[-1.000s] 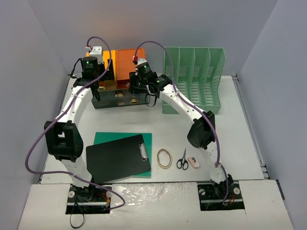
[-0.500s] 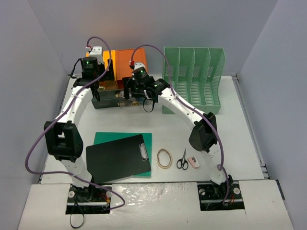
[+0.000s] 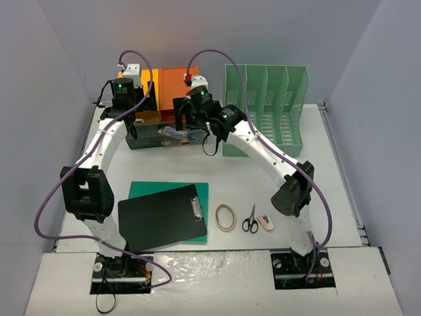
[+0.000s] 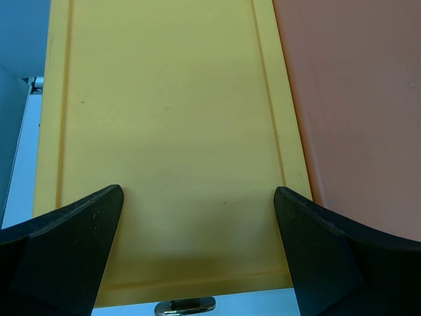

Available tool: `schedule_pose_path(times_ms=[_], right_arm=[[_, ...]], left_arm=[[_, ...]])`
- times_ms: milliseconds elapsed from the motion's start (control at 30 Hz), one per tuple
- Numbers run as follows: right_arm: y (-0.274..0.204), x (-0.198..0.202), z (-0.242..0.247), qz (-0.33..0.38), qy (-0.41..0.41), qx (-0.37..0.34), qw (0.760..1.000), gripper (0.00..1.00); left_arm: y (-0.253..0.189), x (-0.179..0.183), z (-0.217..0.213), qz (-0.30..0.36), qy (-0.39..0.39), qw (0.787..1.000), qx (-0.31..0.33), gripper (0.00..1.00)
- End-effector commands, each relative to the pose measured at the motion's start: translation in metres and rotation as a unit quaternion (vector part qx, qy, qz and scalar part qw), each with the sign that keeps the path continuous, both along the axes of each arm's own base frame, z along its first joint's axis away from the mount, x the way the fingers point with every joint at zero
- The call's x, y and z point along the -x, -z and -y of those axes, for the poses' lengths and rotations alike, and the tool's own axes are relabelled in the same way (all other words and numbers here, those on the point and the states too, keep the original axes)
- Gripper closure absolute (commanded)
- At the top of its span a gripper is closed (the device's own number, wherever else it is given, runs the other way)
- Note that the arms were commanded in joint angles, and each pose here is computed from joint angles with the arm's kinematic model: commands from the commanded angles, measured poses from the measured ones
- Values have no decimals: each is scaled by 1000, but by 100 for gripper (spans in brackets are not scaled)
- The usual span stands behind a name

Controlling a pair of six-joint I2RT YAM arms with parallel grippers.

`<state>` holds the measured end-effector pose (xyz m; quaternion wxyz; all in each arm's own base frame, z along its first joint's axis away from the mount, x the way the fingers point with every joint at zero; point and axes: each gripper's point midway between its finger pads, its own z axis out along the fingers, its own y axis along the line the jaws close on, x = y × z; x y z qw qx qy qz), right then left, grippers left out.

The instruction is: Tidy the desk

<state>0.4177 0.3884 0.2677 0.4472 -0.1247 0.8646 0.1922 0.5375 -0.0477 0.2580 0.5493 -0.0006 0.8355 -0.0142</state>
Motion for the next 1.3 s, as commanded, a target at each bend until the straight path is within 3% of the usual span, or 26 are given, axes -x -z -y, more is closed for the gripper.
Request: schedule_pose_path(times_ms=[0, 400, 1033, 1267], right_arm=[[-40, 24, 5, 30, 7, -20, 999, 26], [0, 66, 6, -17, 5, 5, 1000, 34], [61, 50, -18, -4, 35, 42, 998, 35], [68, 36, -22, 42, 73, 29, 996, 35]], left_arm=[[52, 31, -4, -106, 11, 994, -26, 3], [52, 32, -5, -106, 11, 994, -26, 3], [57, 35, -4, -109, 12, 994, -22, 3], [63, 37, -2, -113, 15, 993, -18, 3]])
